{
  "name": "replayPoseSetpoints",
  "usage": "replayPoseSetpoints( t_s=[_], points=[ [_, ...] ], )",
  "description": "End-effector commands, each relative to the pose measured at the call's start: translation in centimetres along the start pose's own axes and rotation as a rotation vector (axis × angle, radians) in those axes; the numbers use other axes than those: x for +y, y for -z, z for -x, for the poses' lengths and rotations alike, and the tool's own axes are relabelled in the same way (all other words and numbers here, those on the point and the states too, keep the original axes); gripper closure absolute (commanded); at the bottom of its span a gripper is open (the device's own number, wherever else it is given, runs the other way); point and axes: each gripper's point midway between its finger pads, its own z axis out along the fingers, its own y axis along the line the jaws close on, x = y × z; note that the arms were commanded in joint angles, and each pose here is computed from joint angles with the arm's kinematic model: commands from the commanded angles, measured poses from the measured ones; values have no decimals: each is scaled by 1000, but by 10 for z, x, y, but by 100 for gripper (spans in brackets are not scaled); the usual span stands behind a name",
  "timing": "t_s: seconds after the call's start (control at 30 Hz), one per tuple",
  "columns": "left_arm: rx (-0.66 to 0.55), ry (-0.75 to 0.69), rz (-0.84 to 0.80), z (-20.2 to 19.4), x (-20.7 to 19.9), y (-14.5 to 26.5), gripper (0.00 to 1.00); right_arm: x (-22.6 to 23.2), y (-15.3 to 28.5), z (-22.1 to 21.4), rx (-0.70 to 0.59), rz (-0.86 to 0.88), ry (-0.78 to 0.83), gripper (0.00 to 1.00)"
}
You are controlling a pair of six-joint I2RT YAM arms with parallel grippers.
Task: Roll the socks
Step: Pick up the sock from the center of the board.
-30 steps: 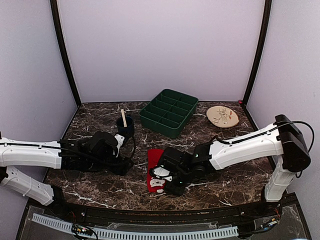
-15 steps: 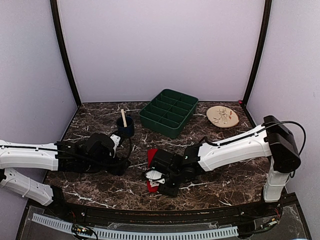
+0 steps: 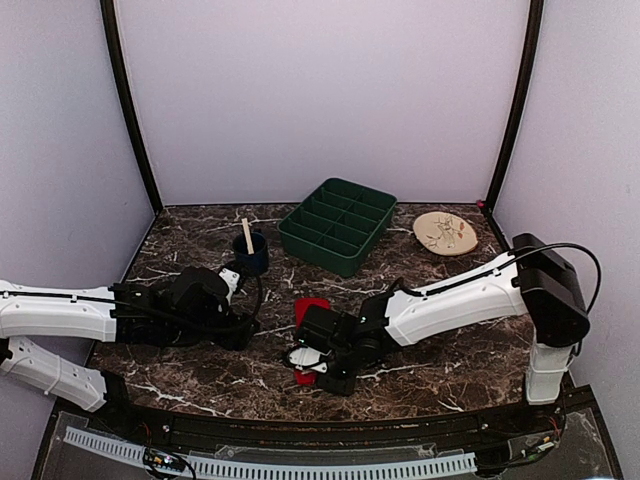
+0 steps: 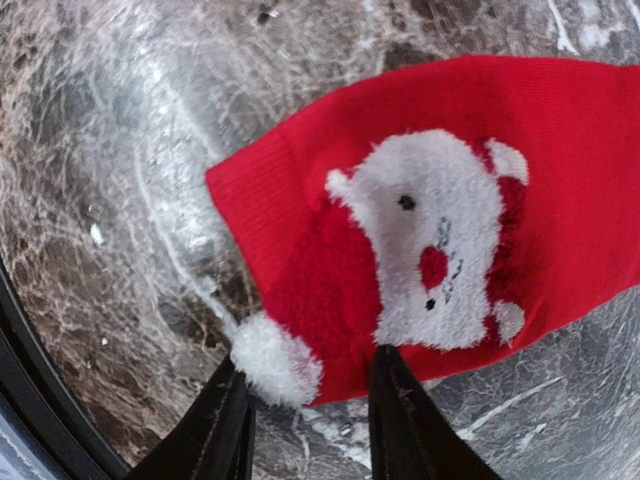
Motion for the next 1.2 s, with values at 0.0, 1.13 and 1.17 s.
replayPoseSetpoints(
  t_s=[0.0, 1.13, 1.17],
  points=[
    [-7, -2, 16, -2, 4, 2, 32, 2, -9, -7, 40, 21, 4, 71],
    [-67, -275, -342, -45, -62, 8, 38, 27, 18, 32, 17, 514, -228, 100],
    [-62, -297, -351, -49, -66, 8, 38, 26, 18, 33, 16, 520, -233, 100]
  ],
)
